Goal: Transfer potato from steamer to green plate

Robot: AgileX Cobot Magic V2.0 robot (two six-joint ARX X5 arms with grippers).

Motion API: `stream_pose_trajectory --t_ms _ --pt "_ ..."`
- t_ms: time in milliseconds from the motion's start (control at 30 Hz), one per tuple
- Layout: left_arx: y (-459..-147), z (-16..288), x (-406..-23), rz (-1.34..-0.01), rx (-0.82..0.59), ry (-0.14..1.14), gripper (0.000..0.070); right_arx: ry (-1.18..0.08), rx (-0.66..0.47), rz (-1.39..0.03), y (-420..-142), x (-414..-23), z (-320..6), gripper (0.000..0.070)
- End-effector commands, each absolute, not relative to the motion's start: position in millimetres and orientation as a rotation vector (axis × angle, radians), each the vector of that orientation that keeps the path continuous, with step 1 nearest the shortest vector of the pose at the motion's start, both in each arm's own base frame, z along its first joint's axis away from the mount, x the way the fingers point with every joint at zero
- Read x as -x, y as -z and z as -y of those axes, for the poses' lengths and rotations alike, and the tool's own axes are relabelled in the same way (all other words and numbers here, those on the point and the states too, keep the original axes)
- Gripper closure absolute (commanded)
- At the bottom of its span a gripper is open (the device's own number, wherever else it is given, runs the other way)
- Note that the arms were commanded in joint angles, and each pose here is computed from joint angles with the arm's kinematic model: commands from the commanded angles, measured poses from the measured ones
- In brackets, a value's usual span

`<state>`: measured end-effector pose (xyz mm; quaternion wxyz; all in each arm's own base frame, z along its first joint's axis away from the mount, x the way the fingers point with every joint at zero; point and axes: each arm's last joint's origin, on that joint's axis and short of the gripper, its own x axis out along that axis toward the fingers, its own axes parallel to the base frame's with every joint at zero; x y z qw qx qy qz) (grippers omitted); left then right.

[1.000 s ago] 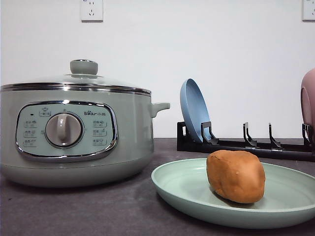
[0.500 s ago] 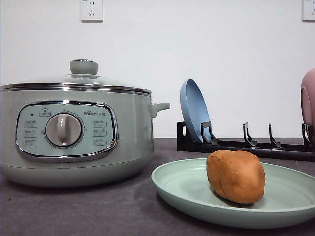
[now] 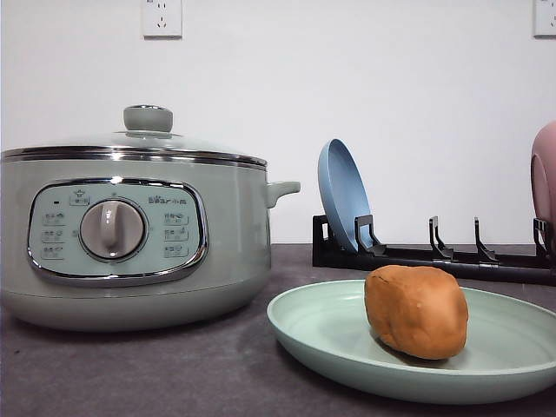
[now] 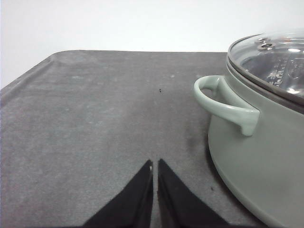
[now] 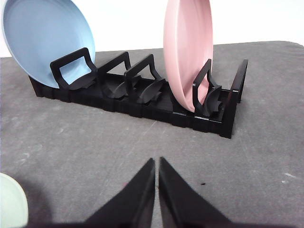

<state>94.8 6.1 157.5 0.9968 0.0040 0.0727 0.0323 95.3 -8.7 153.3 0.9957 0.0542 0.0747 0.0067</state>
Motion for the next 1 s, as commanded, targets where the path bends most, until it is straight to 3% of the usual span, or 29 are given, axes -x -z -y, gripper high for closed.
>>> stream_pose_trajectory --t_ms 0,967 --pt "-152.2 -6.4 -95.9 -0.148 -0.005 -0.069 0.0690 -0.012 -0.119 -0.149 -151.9 -95.5 8.7 0.0700" --pt "-152.2 -6.4 -95.9 -0.148 -0.005 -0.069 0.0690 -0.012 -0.119 -0.149 -151.9 -95.5 8.7 0.0700"
